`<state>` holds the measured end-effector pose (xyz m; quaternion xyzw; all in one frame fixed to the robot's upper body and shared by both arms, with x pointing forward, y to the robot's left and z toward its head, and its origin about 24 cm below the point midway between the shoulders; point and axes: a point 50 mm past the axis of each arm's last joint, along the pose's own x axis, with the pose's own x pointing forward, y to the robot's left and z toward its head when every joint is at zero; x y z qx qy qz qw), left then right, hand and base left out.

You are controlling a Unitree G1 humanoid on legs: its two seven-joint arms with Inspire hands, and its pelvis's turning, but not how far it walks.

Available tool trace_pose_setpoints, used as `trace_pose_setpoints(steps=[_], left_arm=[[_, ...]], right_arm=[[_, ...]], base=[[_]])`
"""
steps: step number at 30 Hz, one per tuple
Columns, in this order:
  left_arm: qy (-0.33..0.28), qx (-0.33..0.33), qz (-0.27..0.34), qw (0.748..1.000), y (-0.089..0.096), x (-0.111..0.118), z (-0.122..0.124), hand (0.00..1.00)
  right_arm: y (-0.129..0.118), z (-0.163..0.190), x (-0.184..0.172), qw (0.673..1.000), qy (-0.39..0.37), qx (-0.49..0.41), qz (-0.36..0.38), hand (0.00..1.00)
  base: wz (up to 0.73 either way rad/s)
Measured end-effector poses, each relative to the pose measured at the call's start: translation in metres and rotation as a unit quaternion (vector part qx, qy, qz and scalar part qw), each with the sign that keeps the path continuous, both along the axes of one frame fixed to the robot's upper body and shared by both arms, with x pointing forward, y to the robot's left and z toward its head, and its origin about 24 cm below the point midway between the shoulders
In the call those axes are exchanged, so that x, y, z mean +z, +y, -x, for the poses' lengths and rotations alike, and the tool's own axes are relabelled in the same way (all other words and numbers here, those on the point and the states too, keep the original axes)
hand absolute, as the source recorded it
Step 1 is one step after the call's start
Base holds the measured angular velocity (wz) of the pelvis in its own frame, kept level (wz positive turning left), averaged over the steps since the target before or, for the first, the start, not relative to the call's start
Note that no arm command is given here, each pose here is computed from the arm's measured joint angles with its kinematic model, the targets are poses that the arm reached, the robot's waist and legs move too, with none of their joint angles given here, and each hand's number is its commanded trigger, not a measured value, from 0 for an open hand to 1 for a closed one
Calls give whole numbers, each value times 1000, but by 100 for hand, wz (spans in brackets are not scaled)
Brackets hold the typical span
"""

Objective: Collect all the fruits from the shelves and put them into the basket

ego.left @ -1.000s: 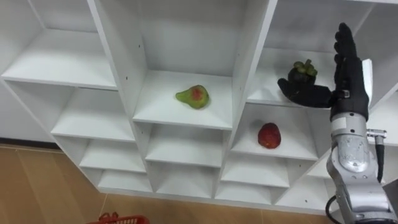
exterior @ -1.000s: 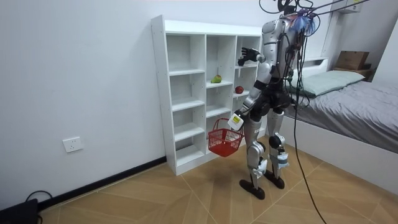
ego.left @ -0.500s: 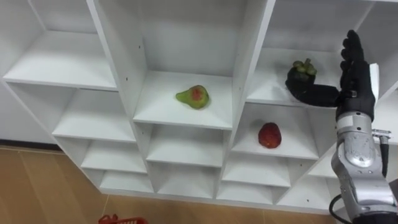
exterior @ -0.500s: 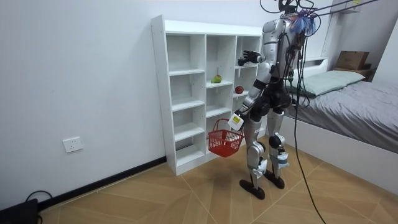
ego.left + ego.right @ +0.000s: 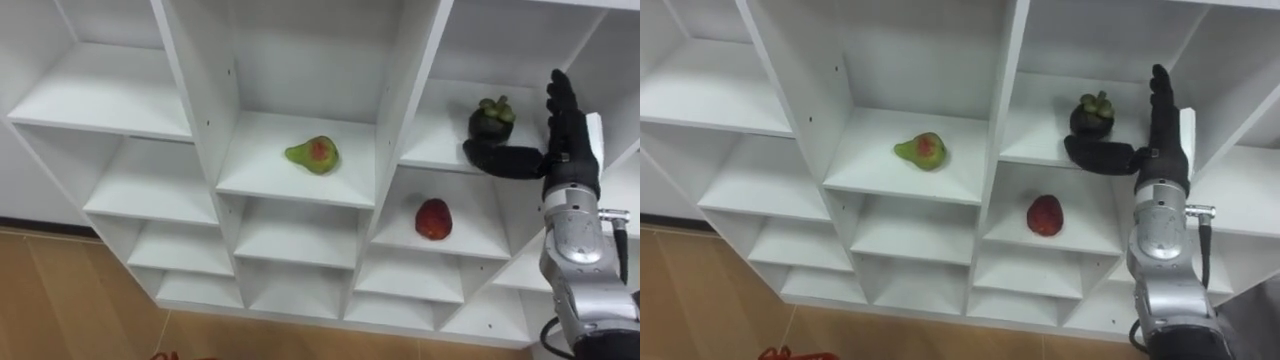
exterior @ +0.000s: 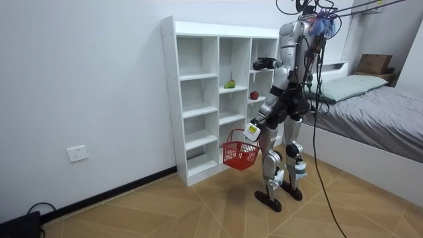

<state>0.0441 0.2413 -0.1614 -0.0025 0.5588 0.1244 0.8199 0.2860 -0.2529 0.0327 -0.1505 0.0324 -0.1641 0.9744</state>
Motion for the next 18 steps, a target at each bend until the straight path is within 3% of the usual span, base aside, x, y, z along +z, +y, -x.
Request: trace_pose_setpoints(steps=[18], left_arm=[[18,-43,-9,999,5,1,2,100]], right_arm=[[4,-6,3,999,9,33,34,0]], base=[[0]])
